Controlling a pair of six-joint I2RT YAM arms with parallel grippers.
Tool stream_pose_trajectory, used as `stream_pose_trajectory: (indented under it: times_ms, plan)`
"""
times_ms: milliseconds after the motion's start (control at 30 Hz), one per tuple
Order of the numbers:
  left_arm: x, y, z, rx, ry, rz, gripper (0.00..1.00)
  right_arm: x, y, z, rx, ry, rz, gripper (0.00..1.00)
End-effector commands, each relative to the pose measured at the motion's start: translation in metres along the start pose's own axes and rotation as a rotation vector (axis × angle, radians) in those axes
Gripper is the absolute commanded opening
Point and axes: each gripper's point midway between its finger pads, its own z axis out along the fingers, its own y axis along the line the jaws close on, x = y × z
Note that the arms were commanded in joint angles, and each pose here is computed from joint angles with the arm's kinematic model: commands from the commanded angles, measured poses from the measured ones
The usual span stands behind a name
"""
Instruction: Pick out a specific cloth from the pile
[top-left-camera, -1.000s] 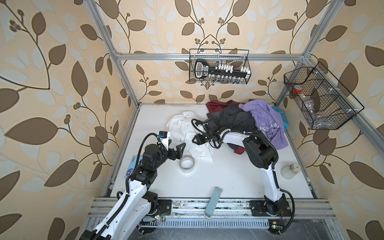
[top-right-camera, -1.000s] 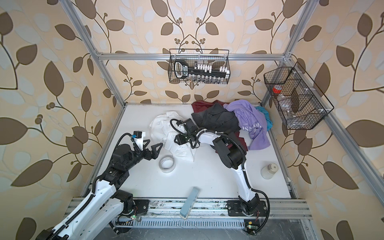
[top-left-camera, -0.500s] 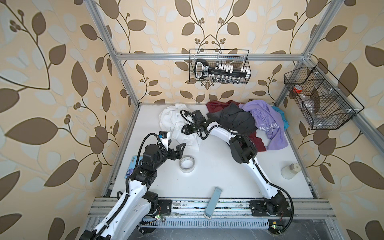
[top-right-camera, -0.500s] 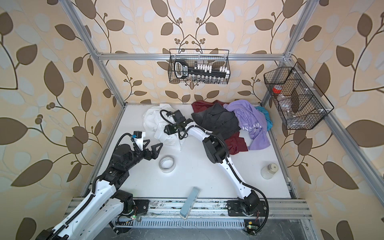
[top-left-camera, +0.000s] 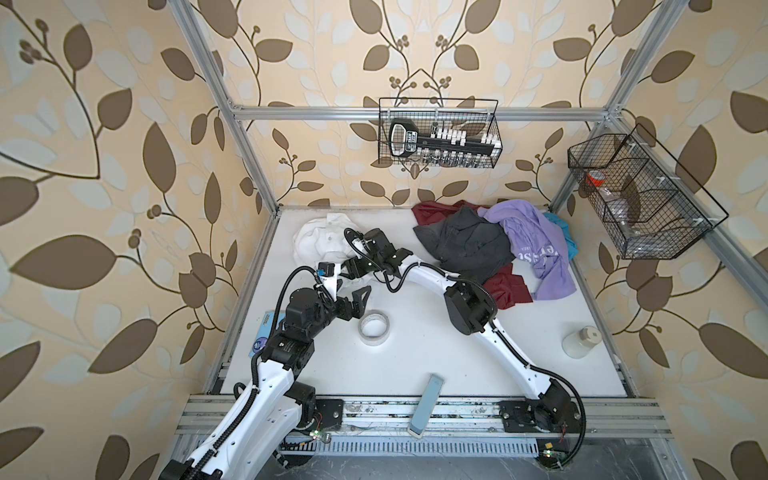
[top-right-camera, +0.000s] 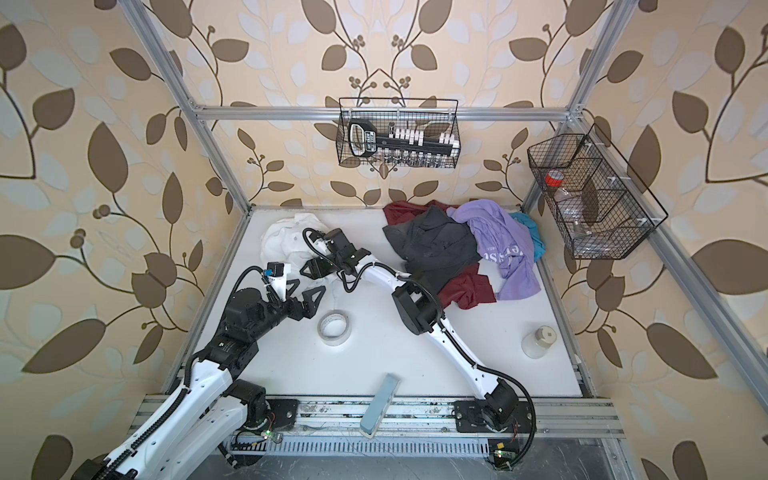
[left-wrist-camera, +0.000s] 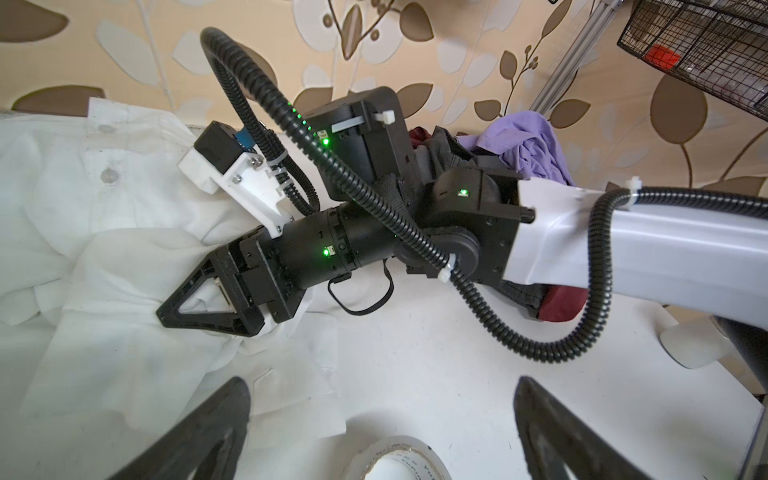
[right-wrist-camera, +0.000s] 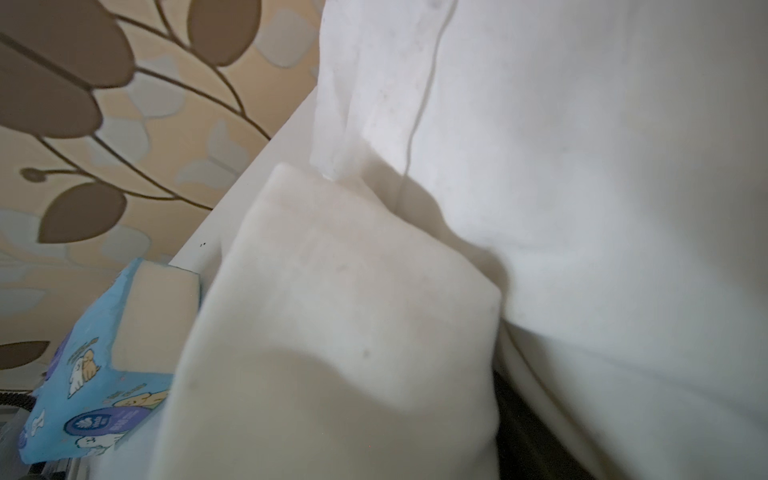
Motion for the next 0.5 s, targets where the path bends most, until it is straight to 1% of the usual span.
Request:
stream_pose_trajectory:
  times_ms: [0, 100, 200, 333, 400, 467]
  plan:
    - [-0.013, -0.004, -0.003, -0.001, -0.047, 0.041, 0.99, 0.02, -0.006, 0.014, -0.032, 0.026, 0.049, 0.72]
    - [-0.014, -0.004, -0.003, 0.001, -0.049, 0.042, 0.99, 0.013, -0.006, 0.009, -0.022, 0.01, 0.03, 0.77]
    - [-0.014, -0.004, -0.004, -0.002, -0.055, 0.041, 0.99, 0.0, 0.007, -0.002, -0.047, -0.016, 0.009, 0.8]
    - [-0.017, -0.004, -0.007, -0.004, -0.07, 0.05, 0.99, -0.032, 0.033, -0.033, -0.051, -0.078, -0.028, 0.91]
    - [-0.018, -0.005, -0.007, -0.002, -0.074, 0.052, 0.99, -0.05, 0.045, -0.052, -0.039, -0.108, -0.058, 0.98]
    - [-0.019, -0.006, -0.008, 0.002, -0.079, 0.054, 0.99, -0.063, 0.055, -0.069, -0.014, -0.13, -0.084, 0.99]
